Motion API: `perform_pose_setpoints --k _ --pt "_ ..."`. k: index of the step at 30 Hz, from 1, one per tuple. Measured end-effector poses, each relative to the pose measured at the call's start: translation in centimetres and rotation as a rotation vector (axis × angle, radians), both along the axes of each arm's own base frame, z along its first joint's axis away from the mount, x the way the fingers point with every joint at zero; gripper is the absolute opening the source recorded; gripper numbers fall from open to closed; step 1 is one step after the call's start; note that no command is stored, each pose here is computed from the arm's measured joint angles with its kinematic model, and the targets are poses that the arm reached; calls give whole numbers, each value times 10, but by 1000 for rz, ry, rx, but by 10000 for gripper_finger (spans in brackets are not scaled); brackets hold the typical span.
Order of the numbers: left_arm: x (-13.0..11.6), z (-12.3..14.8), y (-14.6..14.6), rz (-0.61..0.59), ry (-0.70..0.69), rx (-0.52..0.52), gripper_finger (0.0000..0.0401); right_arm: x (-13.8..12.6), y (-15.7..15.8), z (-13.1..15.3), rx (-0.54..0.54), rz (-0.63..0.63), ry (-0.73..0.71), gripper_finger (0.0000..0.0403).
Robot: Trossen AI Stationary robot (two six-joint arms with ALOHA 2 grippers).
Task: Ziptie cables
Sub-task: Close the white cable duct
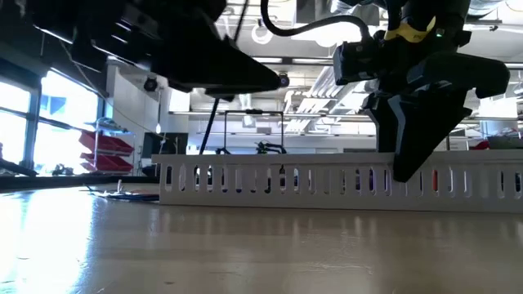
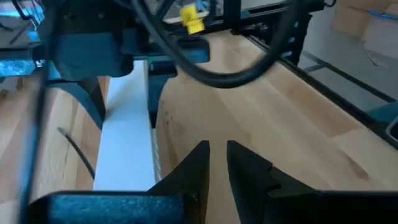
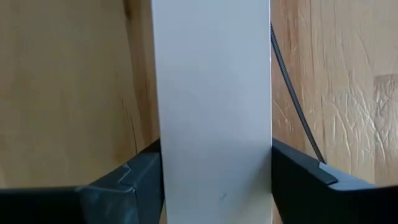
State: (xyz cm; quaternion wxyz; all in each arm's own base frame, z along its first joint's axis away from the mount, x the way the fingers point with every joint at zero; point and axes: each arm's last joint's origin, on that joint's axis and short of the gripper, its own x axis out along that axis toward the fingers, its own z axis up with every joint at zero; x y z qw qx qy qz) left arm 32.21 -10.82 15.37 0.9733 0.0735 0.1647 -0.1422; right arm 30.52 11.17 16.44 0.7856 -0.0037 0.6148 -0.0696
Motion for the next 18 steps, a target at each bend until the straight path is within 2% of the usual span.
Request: perform_pose_setpoints --k 5,10,13,18 --pt "31 -2 8 2 10 1 20 0 2 0 6 -6 -8 219" --pt "59 -18 18 19 72 16 2 0 4 1 30 -16 -10 281" --pt "66 -24 24 36 99 21 1 0 10 5 30 -16 -6 303" --pt "68 -31 30 55 140 18 0 -15 33 27 -53 10 -58 305"
